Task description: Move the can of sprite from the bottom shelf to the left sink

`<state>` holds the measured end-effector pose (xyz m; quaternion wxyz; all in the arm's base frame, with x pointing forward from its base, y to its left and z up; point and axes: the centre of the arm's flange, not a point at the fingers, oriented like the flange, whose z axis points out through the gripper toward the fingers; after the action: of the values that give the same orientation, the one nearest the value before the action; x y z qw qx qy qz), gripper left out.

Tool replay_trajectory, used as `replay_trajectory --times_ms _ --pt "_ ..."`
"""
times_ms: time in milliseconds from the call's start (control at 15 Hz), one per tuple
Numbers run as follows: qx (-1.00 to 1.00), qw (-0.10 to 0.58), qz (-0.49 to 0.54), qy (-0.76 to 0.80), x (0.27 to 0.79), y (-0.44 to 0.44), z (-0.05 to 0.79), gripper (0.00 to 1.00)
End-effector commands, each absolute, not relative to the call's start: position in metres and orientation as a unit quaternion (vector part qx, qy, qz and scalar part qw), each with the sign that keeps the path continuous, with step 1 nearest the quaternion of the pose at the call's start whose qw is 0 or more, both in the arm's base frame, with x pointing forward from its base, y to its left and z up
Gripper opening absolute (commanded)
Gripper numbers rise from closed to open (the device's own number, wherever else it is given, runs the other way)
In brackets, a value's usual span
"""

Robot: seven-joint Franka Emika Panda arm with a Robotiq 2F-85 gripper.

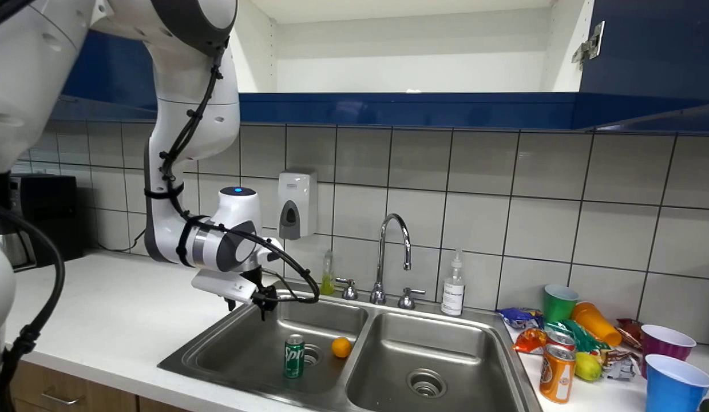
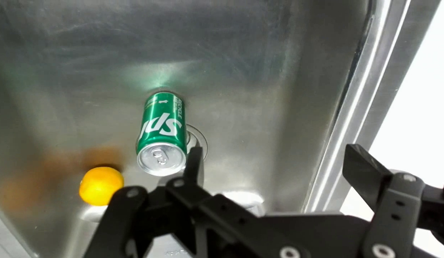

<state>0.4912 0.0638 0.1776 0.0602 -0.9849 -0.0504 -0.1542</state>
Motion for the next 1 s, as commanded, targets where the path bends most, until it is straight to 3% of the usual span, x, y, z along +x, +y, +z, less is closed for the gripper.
replay_trajectory --times_ms 0,933 --pt "-0.988 0.063 -0.139 -0.035 0.487 0.060 0.207 1.00" --pt "-0.990 0.065 -0.124 -0.011 0.493 0.064 0.209 1.00"
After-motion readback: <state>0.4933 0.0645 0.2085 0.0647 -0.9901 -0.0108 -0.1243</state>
